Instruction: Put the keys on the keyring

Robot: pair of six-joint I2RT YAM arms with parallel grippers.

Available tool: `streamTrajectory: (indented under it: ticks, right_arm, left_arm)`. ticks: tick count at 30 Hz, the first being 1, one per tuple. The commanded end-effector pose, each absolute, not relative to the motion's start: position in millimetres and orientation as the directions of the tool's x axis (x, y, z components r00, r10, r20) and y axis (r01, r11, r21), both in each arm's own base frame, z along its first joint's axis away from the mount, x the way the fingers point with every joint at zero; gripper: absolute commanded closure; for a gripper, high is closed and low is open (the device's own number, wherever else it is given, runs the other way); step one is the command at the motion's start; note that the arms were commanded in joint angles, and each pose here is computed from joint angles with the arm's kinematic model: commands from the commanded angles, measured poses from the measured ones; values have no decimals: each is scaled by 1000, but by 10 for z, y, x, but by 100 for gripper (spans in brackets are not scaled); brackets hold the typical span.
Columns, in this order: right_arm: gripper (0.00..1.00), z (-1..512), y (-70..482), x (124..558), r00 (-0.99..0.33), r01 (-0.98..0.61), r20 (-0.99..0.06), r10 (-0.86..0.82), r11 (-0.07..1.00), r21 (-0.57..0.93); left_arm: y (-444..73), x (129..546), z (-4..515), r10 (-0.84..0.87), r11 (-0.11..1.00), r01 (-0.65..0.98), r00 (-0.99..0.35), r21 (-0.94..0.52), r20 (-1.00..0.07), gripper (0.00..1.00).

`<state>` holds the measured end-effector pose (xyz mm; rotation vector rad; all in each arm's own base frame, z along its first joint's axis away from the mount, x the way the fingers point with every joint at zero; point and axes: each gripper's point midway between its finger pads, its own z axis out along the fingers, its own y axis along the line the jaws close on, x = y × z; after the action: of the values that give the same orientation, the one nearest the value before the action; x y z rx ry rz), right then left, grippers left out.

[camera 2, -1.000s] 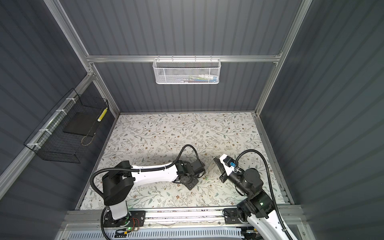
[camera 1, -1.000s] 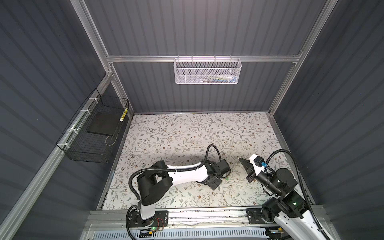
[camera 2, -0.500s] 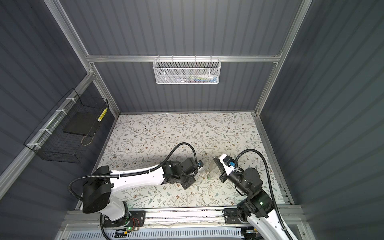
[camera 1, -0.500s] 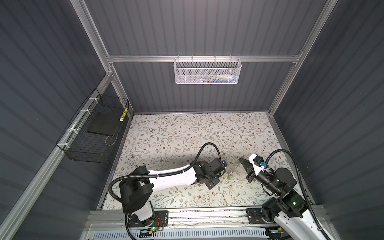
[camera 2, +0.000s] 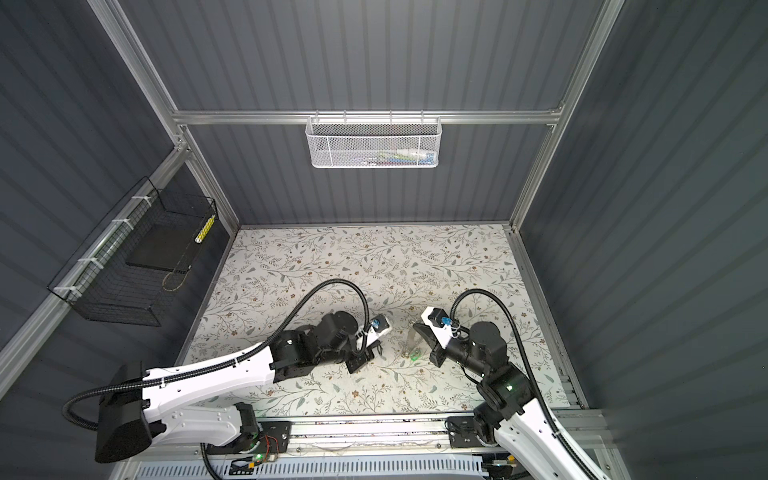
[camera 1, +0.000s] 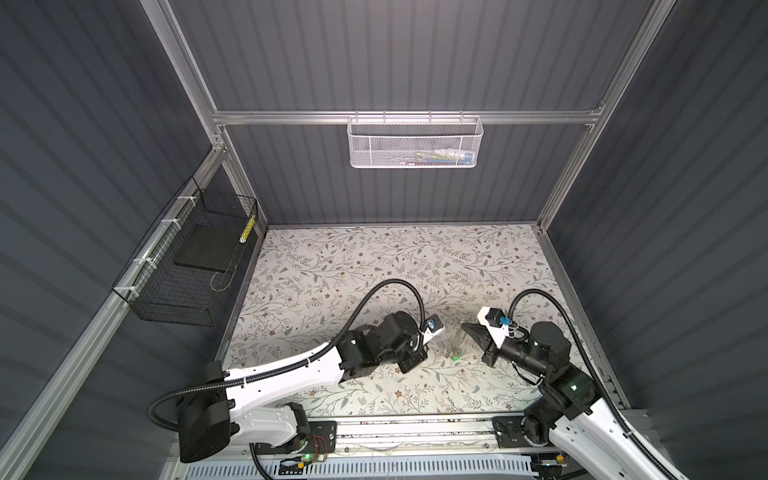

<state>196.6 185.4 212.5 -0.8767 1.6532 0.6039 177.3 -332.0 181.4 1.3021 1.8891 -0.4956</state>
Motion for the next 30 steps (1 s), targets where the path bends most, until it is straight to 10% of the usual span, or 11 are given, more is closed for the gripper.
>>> streamTrajectory:
  ticks: [1,30]
  right_arm:
    - [97,2373,1954,1908,-47,-841,-975,-217,536,-79]
    - [100,2471,2100,1829,315,-742,-872,-376,475,-472]
  left_arm:
    - [-3284,1852,2005,559,351,929,-107,117,-822,100]
    - [-3633,1560,2641,380,18,998,45,56,-924,100]
